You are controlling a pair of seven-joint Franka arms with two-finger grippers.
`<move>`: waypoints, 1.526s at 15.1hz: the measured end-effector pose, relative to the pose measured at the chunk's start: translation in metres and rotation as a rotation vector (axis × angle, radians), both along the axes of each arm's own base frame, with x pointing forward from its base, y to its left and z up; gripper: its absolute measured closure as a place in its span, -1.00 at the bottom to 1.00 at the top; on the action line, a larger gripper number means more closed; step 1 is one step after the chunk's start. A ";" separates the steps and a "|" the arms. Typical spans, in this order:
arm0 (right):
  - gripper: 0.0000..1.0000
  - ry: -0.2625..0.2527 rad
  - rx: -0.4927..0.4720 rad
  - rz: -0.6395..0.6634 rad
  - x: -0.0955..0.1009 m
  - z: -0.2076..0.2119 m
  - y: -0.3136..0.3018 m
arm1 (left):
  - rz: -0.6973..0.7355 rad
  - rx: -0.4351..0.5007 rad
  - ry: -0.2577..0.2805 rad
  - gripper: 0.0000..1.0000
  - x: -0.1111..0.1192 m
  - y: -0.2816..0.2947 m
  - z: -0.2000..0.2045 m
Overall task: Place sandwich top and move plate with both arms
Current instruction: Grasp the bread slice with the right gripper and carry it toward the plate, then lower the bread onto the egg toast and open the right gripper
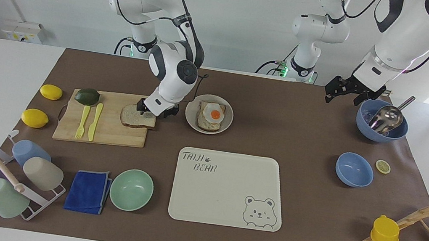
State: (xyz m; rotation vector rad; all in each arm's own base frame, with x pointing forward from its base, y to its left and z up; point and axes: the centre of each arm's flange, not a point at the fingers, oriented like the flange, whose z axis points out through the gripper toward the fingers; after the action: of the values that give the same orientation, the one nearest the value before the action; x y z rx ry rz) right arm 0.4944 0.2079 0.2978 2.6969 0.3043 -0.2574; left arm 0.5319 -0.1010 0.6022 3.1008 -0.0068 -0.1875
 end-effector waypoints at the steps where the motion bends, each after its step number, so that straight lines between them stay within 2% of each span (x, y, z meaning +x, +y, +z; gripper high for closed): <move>1: -0.95 0.003 -0.004 0.003 -0.001 -0.002 -0.001 | 0.000 0.000 0.000 -1.00 0.000 0.000 0.000; 5: -0.83 0.004 -0.018 0.023 -0.006 -0.010 -0.004 | 0.000 0.000 0.000 -1.00 0.000 0.000 0.000; 6: -0.67 0.003 -0.027 0.032 -0.007 -0.012 -0.005 | 0.000 0.000 0.000 -1.00 0.000 0.000 0.000; 7: -0.60 0.003 -0.032 0.037 -0.007 -0.013 -0.006 | 0.000 0.000 0.000 -1.00 0.000 0.000 0.000; 13: -0.50 0.006 -0.039 0.044 -0.009 -0.015 -0.007 | 0.000 0.000 0.000 -1.00 0.000 0.000 0.000; 14: -0.36 0.004 -0.039 0.045 -0.009 -0.015 -0.007 | 0.000 0.000 0.000 -1.00 0.000 0.000 0.000; 16: 0.09 -0.005 -0.037 0.050 -0.009 -0.010 -0.005 | 0.000 0.000 0.001 -1.00 0.000 0.000 0.000; 19: 0.66 -0.019 -0.034 0.057 -0.007 0.000 0.002 | 0.000 0.000 0.001 -1.00 0.000 0.000 0.000; 21: 0.71 -0.030 -0.038 0.064 -0.003 0.014 0.013 | 0.000 0.000 0.001 -1.00 0.000 0.000 0.000; 23: 0.71 -0.049 -0.022 0.083 -0.001 0.045 0.048 | 0.000 0.000 0.001 -1.00 0.000 0.000 0.000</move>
State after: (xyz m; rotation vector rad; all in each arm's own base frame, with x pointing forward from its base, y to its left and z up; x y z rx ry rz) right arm 0.4936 0.2557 0.3427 2.6572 0.3947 -0.1690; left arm 0.5317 -0.1010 0.6021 3.1009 -0.0068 -0.1897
